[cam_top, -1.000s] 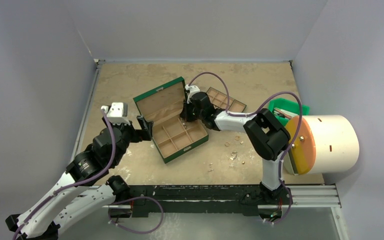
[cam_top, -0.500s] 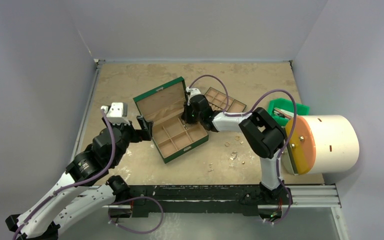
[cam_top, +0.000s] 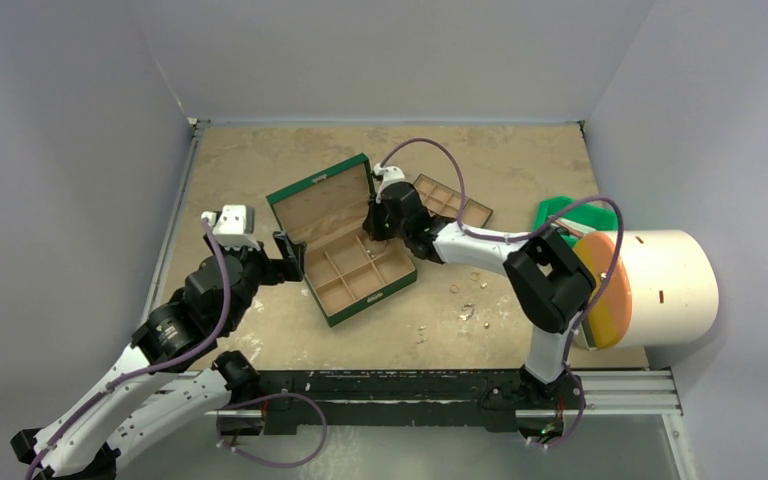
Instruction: Organize the mixed jewelry
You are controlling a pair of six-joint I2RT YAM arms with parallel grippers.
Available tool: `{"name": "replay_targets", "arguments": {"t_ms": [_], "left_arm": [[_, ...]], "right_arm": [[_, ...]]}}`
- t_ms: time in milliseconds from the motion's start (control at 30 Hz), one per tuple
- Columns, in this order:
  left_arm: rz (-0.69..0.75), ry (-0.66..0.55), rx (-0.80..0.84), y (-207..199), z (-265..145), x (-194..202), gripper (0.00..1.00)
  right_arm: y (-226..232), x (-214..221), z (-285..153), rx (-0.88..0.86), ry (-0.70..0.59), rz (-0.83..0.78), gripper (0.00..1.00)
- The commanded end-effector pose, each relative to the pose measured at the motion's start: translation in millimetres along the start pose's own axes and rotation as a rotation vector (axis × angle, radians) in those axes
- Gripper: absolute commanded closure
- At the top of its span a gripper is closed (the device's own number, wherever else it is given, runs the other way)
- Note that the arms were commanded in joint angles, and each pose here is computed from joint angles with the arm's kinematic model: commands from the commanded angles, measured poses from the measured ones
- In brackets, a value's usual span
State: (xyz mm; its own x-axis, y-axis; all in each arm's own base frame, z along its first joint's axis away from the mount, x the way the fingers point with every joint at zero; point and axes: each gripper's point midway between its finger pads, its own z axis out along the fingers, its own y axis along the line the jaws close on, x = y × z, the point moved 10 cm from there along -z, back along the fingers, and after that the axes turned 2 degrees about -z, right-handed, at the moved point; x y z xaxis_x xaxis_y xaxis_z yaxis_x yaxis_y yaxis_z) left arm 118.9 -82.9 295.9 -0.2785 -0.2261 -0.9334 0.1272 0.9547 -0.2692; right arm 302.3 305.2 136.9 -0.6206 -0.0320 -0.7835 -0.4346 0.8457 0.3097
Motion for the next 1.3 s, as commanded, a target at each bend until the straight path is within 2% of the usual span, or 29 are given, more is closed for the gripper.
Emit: {"name": "replay_targets", "arguments": {"t_ms": [0,133,533,733,967,1267], "left_arm": [[-0.041,-0.062,0.024,-3,-7,-17,0.01],[-0.051,-0.07,0.007,-1,-7,-17,0.01],[-0.037,-0.066,-0.015,-1,-5,-17,0.01],[-0.028,-0.054,-0.016,-2,-2,-15,0.01],[-0.025,-0.045,-0.01,-4,0,-15,0.01],[-0.02,-0.034,0.0,-5,3,-14,0.01]], "right_arm": [[12,-31,-30,-0.012,-0.088,-0.001,1.0],[10,-34,-51,0.001,-0.096,-0.003,1.0],[-5,-12,-136,0.008,-0.052,-0.009,0.65],[-17,9,-173,0.034,0.001,0.011,0.59],[-33,43,-199,0.107,0.076,0.071,0.45],[-43,82,-205,0.153,0.197,0.205,0.45]]}}
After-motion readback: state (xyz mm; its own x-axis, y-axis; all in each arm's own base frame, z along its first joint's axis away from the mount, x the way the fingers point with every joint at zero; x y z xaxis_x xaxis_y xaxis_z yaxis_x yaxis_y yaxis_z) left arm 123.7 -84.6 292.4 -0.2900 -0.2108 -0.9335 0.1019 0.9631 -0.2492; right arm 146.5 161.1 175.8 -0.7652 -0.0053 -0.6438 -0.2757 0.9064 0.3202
